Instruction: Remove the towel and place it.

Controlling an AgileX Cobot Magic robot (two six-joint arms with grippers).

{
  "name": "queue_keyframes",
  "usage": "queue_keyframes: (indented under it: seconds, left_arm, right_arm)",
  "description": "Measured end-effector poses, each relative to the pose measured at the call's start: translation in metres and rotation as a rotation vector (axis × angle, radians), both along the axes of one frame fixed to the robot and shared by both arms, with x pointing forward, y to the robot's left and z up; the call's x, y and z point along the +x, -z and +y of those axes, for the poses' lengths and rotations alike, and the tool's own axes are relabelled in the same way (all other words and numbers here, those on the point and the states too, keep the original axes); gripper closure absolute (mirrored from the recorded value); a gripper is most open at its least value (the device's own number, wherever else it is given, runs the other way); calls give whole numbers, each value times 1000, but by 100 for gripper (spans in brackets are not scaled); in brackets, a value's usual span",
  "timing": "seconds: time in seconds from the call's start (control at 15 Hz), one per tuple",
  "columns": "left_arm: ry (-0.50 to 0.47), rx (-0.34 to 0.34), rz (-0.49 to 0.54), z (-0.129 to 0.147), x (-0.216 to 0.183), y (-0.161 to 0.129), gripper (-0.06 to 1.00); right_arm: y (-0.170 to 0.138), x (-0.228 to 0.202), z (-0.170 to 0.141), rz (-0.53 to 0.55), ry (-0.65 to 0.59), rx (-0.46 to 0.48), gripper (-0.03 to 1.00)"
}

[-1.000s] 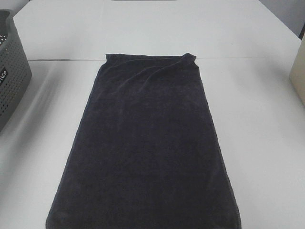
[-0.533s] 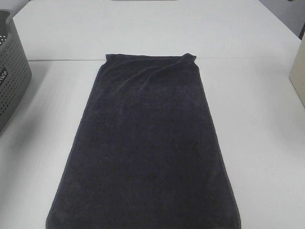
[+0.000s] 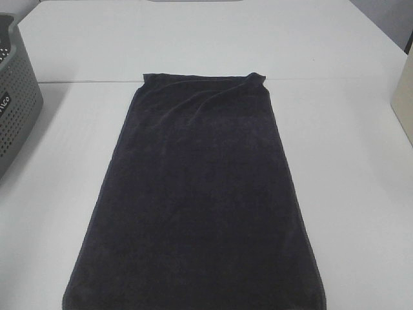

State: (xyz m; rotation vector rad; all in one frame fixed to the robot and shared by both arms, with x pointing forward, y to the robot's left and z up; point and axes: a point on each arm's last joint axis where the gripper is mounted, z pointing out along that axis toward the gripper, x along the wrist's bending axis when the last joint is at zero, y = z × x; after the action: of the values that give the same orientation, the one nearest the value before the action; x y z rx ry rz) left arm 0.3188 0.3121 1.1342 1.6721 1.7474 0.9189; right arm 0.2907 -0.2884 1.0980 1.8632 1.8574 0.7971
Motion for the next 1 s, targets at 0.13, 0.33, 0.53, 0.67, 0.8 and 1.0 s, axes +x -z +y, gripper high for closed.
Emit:
queue_keyframes:
  seconds: [0.13, 0.33, 0.53, 0.67, 0.8, 1.0]
  left_arm:
    - [20, 34, -49, -4, -28, 19, 20]
    - [27, 55, -117, -7, -55, 42, 20]
    - [48, 26, -167, -14, -78, 69, 20]
    - [86, 19, -201, -19, -89, 76, 20]
    - [128, -14, -210, -24, -89, 76, 20]
    - [131, -19, -210, -24, -88, 76, 20]
  right_arm:
    - [18, -23, -3, -106, -10, -22, 20]
    - [39, -43, -5, -216, -35, -45, 21]
    - [57, -58, -7, -308, -53, -63, 21]
    - [62, -56, -5, -312, -79, -67, 21]
    - [62, -56, -3, -317, -108, -70, 21]
    - [62, -56, -3, -317, -112, -70, 21]
